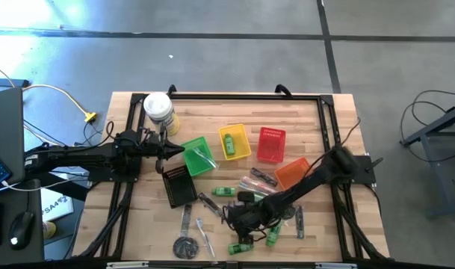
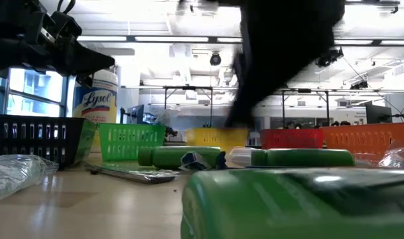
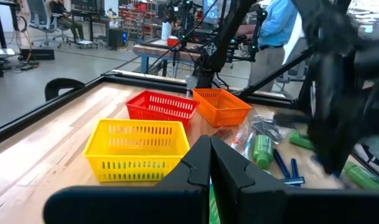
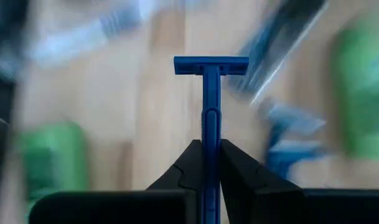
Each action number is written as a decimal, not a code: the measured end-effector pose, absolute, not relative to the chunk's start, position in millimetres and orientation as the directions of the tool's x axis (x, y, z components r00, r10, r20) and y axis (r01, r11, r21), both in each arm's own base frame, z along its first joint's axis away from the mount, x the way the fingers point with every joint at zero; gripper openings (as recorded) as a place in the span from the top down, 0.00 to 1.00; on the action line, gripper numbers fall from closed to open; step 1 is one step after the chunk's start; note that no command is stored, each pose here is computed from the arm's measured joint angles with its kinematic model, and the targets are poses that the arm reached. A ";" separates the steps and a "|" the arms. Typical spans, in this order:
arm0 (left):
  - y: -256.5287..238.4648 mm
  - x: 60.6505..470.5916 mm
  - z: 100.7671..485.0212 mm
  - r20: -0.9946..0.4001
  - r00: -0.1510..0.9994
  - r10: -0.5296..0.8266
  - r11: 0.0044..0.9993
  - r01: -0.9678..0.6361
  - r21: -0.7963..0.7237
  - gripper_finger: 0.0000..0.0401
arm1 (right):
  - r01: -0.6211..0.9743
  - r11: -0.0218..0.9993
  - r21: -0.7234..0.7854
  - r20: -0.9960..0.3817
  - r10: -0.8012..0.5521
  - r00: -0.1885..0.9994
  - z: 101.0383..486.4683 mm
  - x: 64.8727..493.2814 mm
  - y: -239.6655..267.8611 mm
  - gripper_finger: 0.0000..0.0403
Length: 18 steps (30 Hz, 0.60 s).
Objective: Pick & Place Travel size toiletries
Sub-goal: Put the blue razor into the black bin
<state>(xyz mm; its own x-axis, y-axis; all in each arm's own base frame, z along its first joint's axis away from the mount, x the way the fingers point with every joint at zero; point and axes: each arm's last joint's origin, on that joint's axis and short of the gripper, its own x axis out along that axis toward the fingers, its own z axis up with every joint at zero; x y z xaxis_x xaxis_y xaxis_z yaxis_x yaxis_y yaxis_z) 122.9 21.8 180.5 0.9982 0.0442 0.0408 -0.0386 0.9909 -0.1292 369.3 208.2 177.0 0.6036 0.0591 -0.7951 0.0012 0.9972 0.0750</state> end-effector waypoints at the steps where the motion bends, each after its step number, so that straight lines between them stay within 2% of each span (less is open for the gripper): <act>1: 21.8 122.9 180.6 0.041 0.998 0.043 0.991 -0.037 -0.129 1.00 | -0.014 0.998 0.065 -0.763 0.058 0.644 192.5 367.5 208.2 0.93; 5: 21.8 122.9 180.6 0.042 0.998 0.043 0.991 -0.037 -0.129 1.00 | -0.048 0.999 0.010 -0.669 0.042 0.742 241.6 349.1 194.5 0.93; 10: 21.8 122.8 180.8 0.044 0.998 0.043 0.991 -0.037 -0.128 1.00 | -0.076 0.997 0.024 -0.456 0.079 0.887 291.8 310.7 162.3 0.93; 13: 21.8 122.9 180.8 0.044 0.998 0.042 0.991 -0.036 -0.128 1.00 | -0.087 0.995 0.046 -0.370 0.098 0.924 292.1 287.8 143.1 0.93; 18: 21.8 122.8 181.1 0.047 0.998 0.042 0.991 -0.036 -0.126 1.00 | -0.084 0.991 0.100 -0.258 0.107 0.960 268.6 271.2 112.2 0.93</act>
<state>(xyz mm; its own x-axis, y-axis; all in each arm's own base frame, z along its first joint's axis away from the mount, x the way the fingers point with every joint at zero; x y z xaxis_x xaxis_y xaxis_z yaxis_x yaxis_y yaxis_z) 122.8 21.8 181.1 0.9980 0.0421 0.0466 -0.0360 0.9914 -0.1261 271.2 112.2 268.6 0.9602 0.1070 -0.2581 -0.0835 0.9914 0.1004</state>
